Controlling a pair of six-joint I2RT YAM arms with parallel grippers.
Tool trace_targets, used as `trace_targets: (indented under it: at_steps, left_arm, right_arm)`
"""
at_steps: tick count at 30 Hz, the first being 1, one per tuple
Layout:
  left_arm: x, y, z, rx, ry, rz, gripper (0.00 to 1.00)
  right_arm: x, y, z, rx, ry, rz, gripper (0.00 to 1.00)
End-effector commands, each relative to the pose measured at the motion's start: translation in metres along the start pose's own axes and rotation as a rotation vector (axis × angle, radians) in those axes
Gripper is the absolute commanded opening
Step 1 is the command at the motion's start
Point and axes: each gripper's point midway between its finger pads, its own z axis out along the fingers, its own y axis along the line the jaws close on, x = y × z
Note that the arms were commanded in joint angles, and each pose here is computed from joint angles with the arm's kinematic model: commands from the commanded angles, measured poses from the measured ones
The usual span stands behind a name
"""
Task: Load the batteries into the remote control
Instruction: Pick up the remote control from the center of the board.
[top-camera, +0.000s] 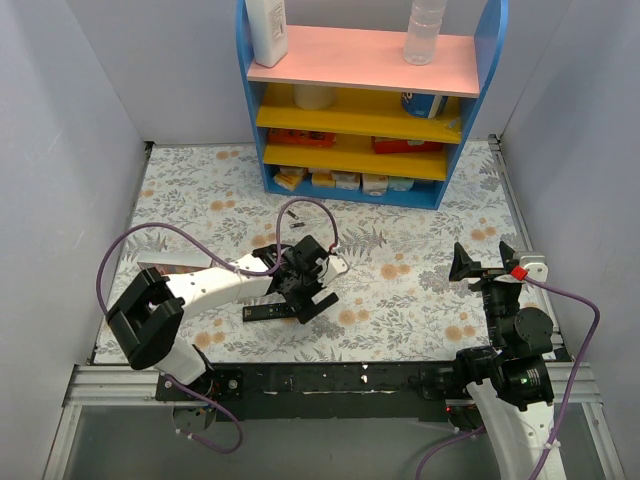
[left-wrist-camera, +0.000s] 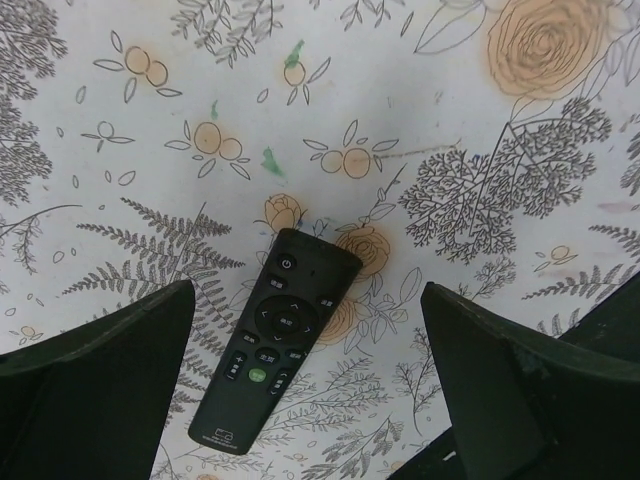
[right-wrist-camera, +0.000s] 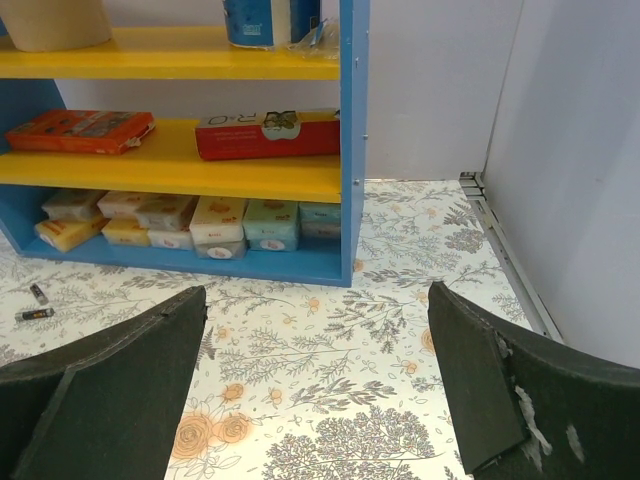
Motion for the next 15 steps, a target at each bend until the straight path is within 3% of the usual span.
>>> trace_targets:
  at_steps: [1,7,15]
  left_arm:
    - [0.009,0.004,-0.003,0.001,0.067,0.061,0.98]
    - [0.036,0.008,0.009,-0.007,0.199,0.073,0.92]
    - [0.036,0.013,0.022,-0.011,0.232,0.087,0.78]
  right_arm:
    - [-0.065,-0.006,-0.036,-0.001,-0.256,0.044,0.98]
    - [-0.065,-0.006,-0.036,0.003,-0.256,0.046,0.98]
    - [-0.065,-0.006,-0.036,0.003,-0.254,0.047,0.98]
